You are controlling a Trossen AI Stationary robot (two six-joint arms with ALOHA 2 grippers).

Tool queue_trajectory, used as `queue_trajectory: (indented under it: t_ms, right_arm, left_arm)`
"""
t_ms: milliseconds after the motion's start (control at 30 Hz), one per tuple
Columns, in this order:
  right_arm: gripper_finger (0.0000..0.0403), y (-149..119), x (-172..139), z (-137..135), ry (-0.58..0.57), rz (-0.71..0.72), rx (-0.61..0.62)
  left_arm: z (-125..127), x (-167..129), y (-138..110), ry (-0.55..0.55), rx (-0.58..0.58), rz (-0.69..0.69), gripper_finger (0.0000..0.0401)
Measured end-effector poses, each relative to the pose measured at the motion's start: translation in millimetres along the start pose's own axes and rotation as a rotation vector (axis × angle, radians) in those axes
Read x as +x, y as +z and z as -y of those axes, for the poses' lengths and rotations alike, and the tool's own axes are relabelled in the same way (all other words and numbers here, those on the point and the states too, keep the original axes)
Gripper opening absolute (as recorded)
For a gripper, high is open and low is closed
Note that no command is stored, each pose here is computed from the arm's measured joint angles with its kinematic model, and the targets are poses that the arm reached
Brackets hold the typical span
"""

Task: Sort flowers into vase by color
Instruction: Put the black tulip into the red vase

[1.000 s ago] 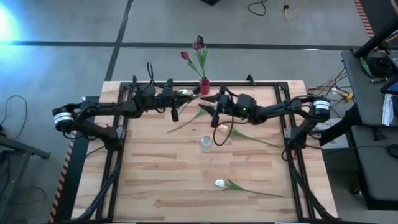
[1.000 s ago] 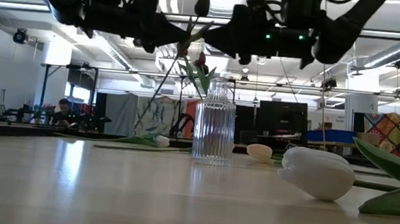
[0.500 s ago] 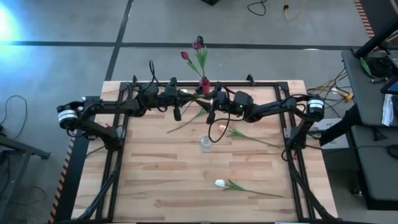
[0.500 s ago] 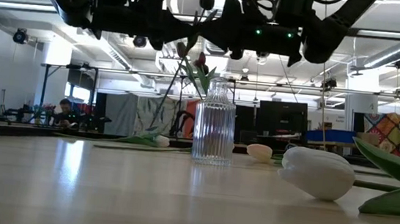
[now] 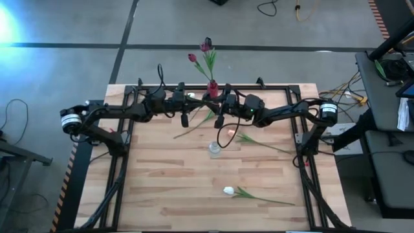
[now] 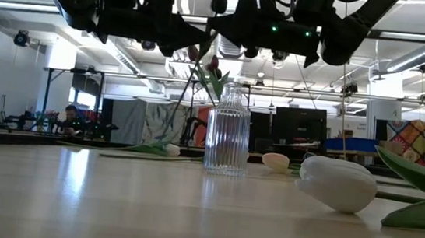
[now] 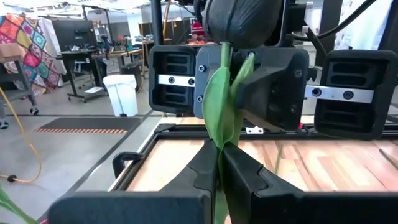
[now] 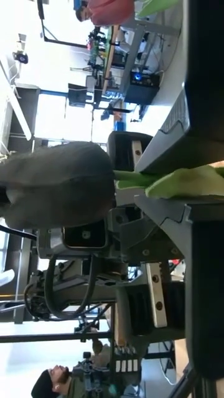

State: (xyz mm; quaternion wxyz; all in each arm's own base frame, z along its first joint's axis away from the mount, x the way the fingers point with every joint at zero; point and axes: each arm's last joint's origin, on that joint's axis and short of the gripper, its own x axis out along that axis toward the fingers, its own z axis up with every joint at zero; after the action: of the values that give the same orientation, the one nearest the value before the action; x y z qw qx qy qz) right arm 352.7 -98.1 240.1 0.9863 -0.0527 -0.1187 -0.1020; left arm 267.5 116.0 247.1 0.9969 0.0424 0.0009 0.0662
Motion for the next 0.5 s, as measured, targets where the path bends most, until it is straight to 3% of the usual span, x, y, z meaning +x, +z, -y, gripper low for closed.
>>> queue_trajectory:
  t_ms: [167, 500]
  right_arm:
    - [0.0014, 1, 1, 0, -0.002, 0.001, -0.009]
    - [0.0010, 19, -4, 18, -0.047, 0.027, -0.042]
  left_arm:
    - [0, 0, 0, 0.000, -0.017, 0.001, 0.0013]
    - [-2, -2, -6, 0.084, 0.011, -0.027, 0.0099]
